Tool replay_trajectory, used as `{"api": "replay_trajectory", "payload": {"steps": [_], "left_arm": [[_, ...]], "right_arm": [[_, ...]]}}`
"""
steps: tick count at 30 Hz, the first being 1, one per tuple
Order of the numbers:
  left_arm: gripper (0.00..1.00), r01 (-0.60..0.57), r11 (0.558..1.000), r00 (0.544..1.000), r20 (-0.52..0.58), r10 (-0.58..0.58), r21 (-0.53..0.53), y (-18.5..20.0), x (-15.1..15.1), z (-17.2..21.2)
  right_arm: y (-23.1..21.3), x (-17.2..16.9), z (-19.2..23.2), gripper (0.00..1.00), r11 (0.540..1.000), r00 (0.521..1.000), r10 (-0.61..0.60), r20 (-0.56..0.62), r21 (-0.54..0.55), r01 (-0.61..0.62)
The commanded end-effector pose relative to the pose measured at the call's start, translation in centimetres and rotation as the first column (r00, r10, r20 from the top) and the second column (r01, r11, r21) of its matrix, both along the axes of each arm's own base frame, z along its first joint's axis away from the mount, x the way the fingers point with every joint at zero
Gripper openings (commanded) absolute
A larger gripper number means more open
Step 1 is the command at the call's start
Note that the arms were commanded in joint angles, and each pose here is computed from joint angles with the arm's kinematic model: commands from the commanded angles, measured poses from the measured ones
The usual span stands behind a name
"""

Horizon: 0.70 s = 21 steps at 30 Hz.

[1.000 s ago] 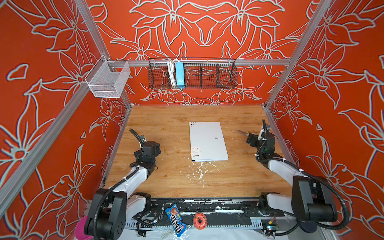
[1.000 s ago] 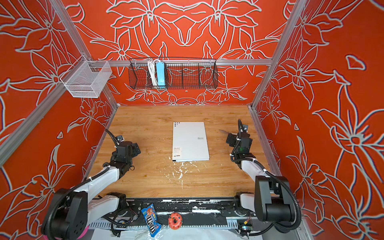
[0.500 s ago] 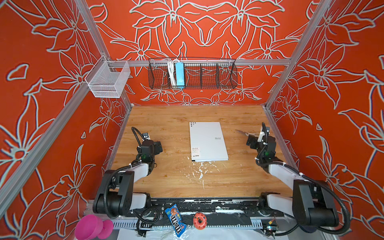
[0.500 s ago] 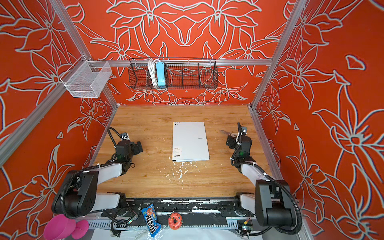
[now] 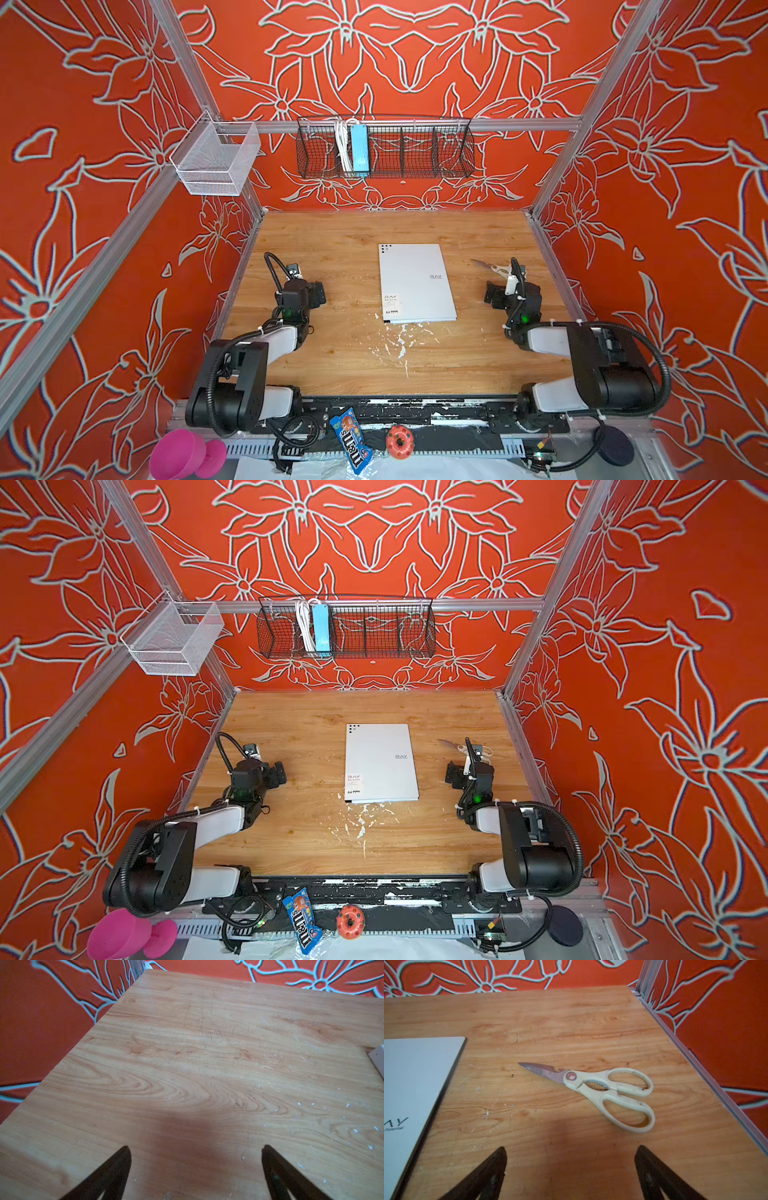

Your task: Put the files into the folder

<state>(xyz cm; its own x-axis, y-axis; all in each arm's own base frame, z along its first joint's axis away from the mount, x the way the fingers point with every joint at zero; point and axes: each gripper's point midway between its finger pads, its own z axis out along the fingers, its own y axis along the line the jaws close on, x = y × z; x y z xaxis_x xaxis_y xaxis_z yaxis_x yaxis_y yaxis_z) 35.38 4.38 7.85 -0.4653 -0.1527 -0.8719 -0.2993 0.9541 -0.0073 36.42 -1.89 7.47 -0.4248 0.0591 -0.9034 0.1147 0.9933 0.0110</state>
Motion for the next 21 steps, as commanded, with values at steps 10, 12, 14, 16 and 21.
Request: {"api": "replay_trajectory", "payload": {"steps": [10, 12, 14, 16, 21], "left_arm": [[0.98, 0.024, 1.0, 0.999, 0.029, -0.024, 0.009, -0.5, 0.5, 0.9], [0.98, 0.027, 1.0, 0.999, 0.026, -0.027, 0.008, -0.5, 0.6, 0.9], [0.98, 0.04, 0.999, 0.999, 0.016, -0.04, 0.004, -0.7, 0.8, 0.7], [0.98, 0.053, 0.998, 0.999, 0.012, -0.053, -0.017, -0.6, 0.9, 0.6], [0.98, 0.146, 0.989, 0.989, 0.004, -0.146, -0.021, -2.0, 1.1, 0.6]], "right_arm": [[1.0, 0.7, 1.8, 0.97, 0.996, 0.998, 0.033, 0.045, -0.078, -0.03], [1.0, 0.8, 1.9, 0.98, 0.996, 0.998, 0.036, 0.057, -0.08, -0.031], [1.0, 0.8, 1.8, 0.97, 0.996, 0.998, 0.034, 0.052, -0.079, -0.03], [0.9, 0.8, 1.8, 0.97, 0.997, 0.998, 0.033, 0.047, -0.078, -0.029], [0.9, 0.8, 1.8, 0.97, 0.996, 0.998, 0.032, 0.049, -0.08, -0.029]]}}
